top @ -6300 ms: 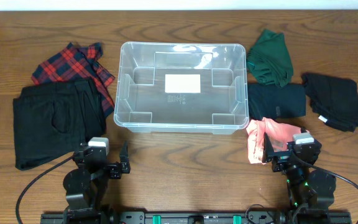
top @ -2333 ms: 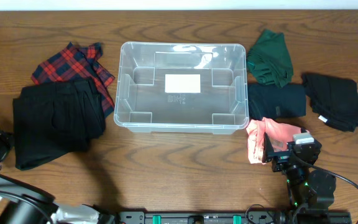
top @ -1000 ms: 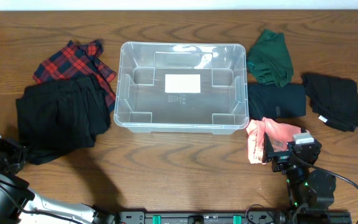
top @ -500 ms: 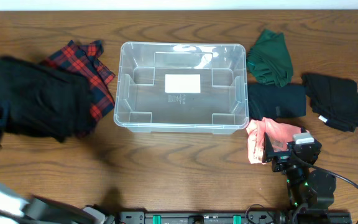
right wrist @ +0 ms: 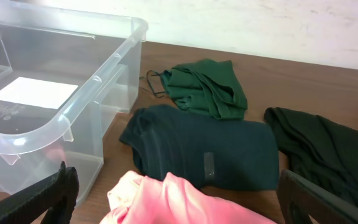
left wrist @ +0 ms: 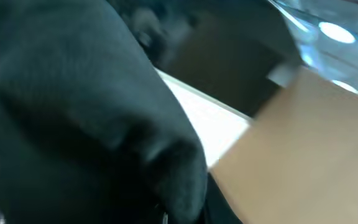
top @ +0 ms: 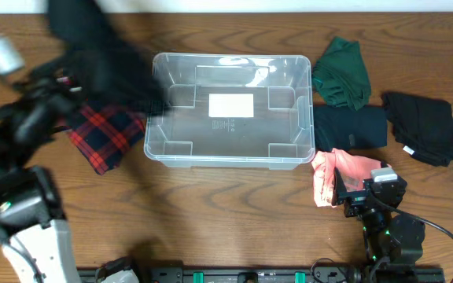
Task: Pack container
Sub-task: 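Lift the black pants with the left gripper and lower into the container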
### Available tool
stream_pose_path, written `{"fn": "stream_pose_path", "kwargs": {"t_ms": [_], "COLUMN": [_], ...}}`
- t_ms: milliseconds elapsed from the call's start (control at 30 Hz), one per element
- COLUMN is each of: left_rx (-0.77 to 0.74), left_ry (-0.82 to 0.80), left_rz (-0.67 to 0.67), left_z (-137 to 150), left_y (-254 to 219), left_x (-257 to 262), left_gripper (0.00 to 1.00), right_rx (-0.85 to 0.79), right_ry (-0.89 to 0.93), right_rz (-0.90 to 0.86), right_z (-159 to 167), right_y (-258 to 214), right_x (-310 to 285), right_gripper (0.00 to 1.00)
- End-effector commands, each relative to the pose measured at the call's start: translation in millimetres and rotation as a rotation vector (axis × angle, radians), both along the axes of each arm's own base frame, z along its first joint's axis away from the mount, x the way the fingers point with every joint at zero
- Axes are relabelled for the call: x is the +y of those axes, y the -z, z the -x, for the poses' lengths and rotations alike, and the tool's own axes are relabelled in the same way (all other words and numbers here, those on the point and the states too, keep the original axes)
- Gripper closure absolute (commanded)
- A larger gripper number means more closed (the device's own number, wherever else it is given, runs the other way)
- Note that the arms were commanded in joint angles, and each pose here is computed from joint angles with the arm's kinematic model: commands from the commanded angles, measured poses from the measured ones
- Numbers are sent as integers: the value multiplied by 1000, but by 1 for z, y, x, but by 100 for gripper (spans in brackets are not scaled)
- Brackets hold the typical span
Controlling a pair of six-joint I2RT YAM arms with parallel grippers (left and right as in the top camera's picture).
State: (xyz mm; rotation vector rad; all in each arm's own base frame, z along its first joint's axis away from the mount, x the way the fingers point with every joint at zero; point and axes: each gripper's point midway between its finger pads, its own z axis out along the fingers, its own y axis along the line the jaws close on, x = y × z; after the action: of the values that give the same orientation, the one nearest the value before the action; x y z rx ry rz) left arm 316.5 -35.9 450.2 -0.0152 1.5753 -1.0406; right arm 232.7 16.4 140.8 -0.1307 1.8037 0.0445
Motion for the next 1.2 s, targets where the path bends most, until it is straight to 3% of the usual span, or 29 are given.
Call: {"fn": "stream_pose_path", "kwargs": {"t_ms": [0, 333, 533, 767, 967, 1167], "left_rx": [-18, 0, 90, 199, 383, 629], "left_ry": [42, 301, 364, 376, 376, 166], "left_rz": [23, 1, 8, -43, -229, -408], "left_z": [-14, -58, -80, -84, -71, -69], "left_y": [-7, 46, 98, 141, 207, 273], "left_x": [-37, -186, -238, -255, -246, -205], "left_gripper": [94, 94, 94, 94, 94, 94], "right_rx": [3, 3, 3, 3, 3, 3], "right_ry": [0, 0, 0, 0, 0, 0], "right_rz": [-10, -10, -10, -10, -10, -10], "right_z": [0, 0, 0, 0, 0, 0], "right_y": [1, 1, 1, 1, 1, 1], "right_x": [1, 1, 1, 1, 1, 1], "right_gripper": [1, 1, 1, 1, 1, 1]}}
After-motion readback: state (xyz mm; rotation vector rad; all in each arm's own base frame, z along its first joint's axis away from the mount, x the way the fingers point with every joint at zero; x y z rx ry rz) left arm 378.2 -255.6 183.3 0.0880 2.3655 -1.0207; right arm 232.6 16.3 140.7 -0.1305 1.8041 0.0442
